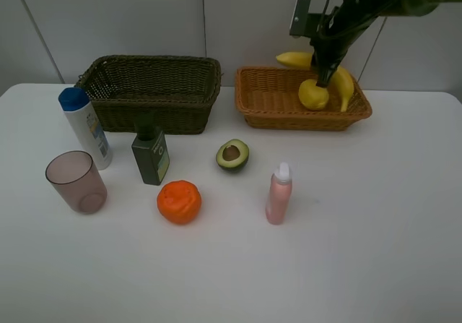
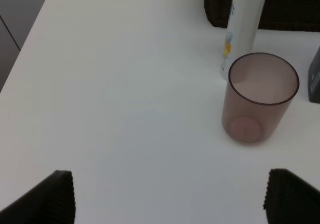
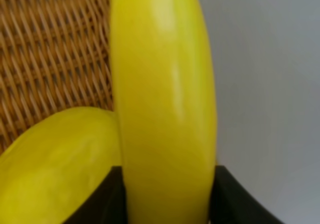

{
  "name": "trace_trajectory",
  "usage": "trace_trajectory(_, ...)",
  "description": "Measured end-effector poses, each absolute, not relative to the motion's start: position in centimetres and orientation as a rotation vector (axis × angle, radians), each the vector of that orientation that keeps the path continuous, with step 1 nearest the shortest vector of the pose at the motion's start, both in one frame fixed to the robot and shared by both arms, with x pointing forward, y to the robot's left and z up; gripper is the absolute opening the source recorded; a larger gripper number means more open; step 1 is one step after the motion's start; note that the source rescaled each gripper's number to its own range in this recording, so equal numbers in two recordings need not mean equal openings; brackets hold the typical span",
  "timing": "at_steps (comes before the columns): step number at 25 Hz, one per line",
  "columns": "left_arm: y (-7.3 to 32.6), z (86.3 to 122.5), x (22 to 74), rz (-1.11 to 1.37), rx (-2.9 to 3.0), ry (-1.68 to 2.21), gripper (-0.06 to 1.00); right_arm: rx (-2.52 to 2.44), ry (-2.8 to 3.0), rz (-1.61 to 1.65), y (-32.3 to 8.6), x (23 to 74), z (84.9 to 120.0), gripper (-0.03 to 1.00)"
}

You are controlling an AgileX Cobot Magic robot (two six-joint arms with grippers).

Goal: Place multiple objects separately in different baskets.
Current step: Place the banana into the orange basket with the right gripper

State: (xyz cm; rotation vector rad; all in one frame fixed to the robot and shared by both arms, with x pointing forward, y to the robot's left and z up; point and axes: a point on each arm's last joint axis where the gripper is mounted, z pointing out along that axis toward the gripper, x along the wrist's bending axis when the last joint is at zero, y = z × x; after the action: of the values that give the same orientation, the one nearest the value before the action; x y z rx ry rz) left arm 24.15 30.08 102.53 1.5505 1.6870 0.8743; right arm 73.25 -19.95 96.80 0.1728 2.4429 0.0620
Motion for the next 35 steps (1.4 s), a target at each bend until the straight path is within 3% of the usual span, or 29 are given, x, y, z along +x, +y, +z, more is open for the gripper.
trace_trajectory(23, 30.08, 102.53, 24.15, 0.874, 1.551, 1.687, 1.00, 0.133, 2.408, 0.084, -19.71, 73.58, 96.83, 0.05)
trace_trajectory(26, 30.08, 102.53, 24.15, 0.874, 1.551, 1.687, 1.00, 0.133, 2.408, 0.084, -19.71, 73.58, 96.83, 0.23)
trace_trajectory(30, 30.08, 102.53, 24.15, 0.874, 1.551, 1.687, 1.00, 0.135, 2.408, 0.086, -19.70, 73.57, 96.83, 0.59)
trace_trajectory(32, 30.08, 102.53, 24.15, 0.874, 1.551, 1.687, 1.00, 0.135, 2.407, 0.087, -19.70, 73.58, 96.83, 0.67)
trace_trajectory(35, 30.08, 102.53, 24.15, 0.874, 1.551, 1.687, 1.00, 0.135, 2.407, 0.087, -19.70, 73.58, 96.83, 0.70)
